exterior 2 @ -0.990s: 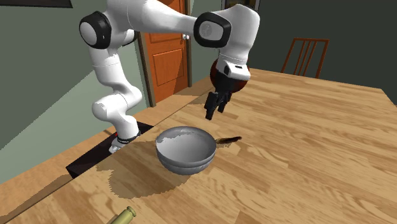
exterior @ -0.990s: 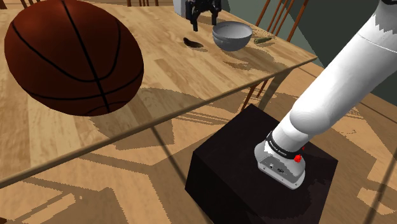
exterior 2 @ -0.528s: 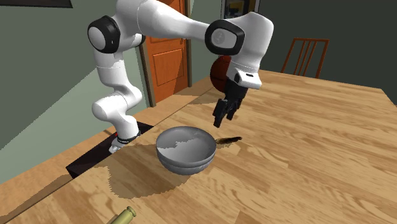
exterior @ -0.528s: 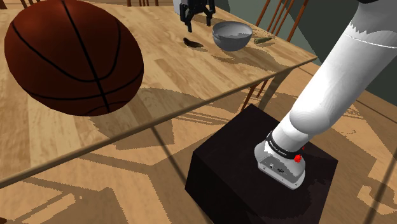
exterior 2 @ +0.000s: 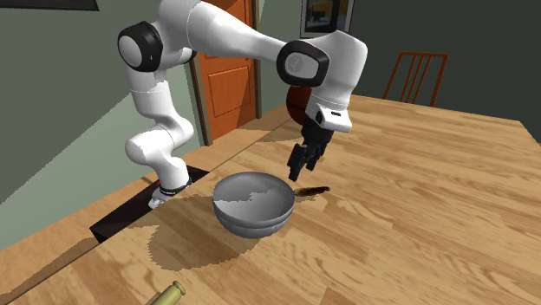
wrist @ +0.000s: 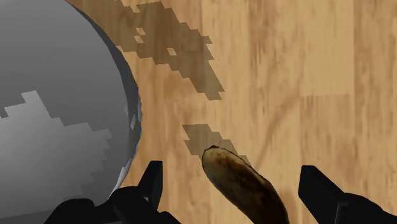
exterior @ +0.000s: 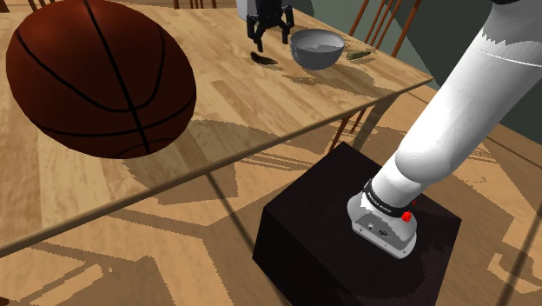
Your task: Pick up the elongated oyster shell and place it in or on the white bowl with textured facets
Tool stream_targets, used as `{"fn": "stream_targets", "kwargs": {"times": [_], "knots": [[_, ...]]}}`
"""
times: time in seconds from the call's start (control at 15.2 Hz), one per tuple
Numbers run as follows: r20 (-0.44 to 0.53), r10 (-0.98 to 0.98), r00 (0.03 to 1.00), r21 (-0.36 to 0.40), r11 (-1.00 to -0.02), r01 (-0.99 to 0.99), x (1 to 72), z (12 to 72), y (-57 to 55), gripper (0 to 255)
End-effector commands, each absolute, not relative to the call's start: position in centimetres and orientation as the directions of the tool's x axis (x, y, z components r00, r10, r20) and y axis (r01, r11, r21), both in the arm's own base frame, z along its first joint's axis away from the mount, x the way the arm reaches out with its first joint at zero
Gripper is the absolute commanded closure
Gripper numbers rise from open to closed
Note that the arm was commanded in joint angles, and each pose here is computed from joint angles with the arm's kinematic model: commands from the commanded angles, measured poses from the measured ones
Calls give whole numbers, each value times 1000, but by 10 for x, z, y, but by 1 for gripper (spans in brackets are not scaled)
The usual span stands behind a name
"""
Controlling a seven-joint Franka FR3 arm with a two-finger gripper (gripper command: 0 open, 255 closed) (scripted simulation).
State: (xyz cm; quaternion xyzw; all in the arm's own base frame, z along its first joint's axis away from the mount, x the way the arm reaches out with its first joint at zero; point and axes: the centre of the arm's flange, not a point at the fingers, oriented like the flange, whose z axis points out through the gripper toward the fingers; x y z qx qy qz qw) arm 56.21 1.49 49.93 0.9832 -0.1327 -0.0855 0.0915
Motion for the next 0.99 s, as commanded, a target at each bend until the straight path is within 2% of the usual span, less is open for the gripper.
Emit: {"fn": "stream_targets", "kwargs": {"times": [0.0, 0.13, 0.2, 0.79, 0.86, 0.92], "knots": [[-144, -277, 950, 203, -948, -245, 562, 499, 15, 0], [-144, -277, 950, 203, -948, -245, 562, 499, 15, 0], [-144, -277, 950, 203, -948, -245, 562, 499, 15, 255], [-144, -277, 950, 203, -948, -245, 562, 499, 15, 255], [-144, -277, 950, 203, -948, -245, 562, 499, 15, 0], [-114, -58, 992, 106, -993, -46, 562, 496, 3, 0]]}}
